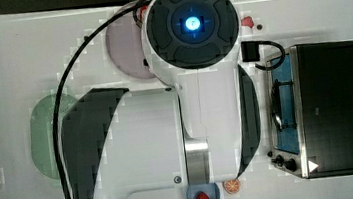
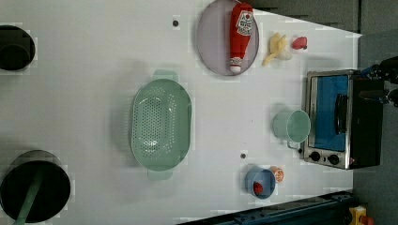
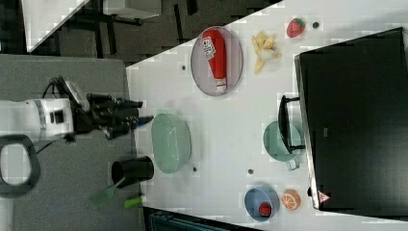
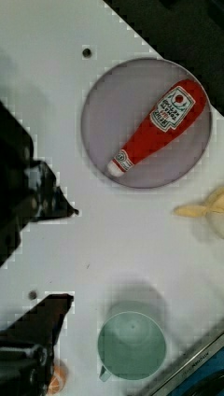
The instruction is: Drag strainer left to right.
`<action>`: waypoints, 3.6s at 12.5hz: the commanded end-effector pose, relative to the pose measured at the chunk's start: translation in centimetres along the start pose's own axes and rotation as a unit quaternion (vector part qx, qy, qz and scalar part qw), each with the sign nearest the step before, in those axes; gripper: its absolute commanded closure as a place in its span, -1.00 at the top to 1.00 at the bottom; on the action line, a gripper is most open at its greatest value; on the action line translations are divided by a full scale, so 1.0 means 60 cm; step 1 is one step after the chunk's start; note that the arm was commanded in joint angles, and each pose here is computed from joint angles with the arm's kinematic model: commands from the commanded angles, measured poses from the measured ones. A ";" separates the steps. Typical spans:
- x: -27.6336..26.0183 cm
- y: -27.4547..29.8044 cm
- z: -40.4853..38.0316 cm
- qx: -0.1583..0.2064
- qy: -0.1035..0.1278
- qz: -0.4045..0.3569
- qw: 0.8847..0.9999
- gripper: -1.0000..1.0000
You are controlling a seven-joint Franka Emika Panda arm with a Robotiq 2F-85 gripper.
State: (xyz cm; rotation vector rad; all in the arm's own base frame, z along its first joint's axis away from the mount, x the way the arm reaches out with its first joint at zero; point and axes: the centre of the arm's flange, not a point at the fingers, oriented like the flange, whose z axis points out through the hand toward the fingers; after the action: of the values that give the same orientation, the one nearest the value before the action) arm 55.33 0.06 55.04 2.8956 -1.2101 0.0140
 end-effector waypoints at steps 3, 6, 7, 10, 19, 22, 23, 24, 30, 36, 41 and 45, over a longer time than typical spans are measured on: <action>-0.138 0.212 -0.113 0.000 -0.008 0.051 0.999 0.89; -0.160 0.180 -0.112 -0.001 0.004 0.029 1.000 1.00; -0.172 0.158 -0.108 -0.002 0.010 0.016 1.000 1.00; -0.231 0.058 -0.075 -0.009 0.031 0.001 0.999 1.00; -0.467 -0.219 0.212 -0.035 0.006 0.177 0.984 1.00; -0.503 -0.250 0.331 -0.030 -0.028 0.244 0.969 1.00; -0.508 -0.252 0.371 -0.029 -0.040 0.268 0.962 1.00; -0.511 -0.253 0.407 -0.027 -0.050 0.292 0.955 1.00; -0.499 -0.260 0.558 -0.004 -0.083 0.335 0.939 1.00; -0.449 -0.253 0.631 -0.005 -0.059 0.358 0.932 1.00; -0.425 -0.226 0.644 -0.017 -0.047 0.370 0.928 1.00; -0.374 -0.191 0.638 -0.016 -0.036 0.380 0.924 1.00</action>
State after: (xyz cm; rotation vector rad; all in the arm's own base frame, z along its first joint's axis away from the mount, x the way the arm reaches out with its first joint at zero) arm 46.27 25.25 14.07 2.2260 -2.1476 -0.1452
